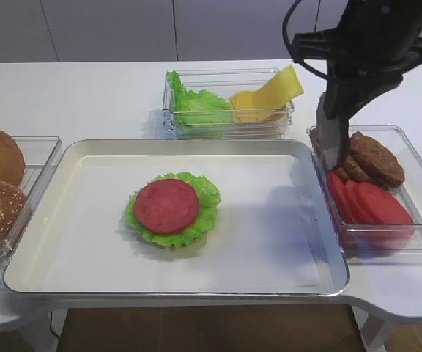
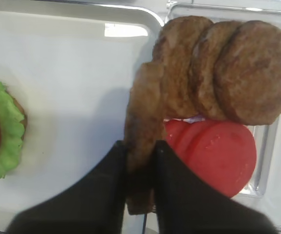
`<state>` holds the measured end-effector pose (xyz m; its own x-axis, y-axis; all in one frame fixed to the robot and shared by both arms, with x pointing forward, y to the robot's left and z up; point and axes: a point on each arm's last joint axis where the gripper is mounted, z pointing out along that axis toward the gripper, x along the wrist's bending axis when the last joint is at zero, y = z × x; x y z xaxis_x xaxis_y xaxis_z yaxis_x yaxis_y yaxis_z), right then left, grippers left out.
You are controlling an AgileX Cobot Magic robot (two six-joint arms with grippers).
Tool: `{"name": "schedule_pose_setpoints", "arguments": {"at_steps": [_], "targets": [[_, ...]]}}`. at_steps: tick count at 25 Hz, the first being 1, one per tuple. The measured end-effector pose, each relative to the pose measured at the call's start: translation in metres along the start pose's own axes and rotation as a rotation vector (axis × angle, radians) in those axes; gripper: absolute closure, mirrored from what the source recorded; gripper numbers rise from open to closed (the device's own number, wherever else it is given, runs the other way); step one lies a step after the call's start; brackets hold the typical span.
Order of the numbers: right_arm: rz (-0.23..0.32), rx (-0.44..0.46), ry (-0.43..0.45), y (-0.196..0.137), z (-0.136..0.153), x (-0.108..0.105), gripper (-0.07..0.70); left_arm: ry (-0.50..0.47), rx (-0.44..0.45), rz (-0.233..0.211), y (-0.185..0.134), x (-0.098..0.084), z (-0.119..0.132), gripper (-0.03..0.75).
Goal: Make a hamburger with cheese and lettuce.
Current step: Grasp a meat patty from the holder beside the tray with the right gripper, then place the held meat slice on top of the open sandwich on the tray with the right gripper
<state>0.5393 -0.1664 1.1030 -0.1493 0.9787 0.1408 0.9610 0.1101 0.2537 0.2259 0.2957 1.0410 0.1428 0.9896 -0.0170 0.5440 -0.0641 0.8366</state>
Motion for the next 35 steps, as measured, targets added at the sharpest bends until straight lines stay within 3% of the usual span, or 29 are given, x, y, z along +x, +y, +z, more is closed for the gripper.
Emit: {"name": "schedule_pose_setpoints", "arguments": {"at_steps": [11,26,35], "targets": [[-0.081,-0.055,0.031,0.003,-0.012,0.039,0.496,0.0,0.0,0.0,0.0,0.0,0.0,0.433],[-0.195,-0.034,0.045,0.01,0.017,0.109,0.496,0.0,0.0,0.0,0.0,0.0,0.0,0.433],[-0.221,-0.021,0.025,-0.002,0.026,0.131,0.496,0.0,0.0,0.0,0.0,0.0,0.0,0.433]]}}
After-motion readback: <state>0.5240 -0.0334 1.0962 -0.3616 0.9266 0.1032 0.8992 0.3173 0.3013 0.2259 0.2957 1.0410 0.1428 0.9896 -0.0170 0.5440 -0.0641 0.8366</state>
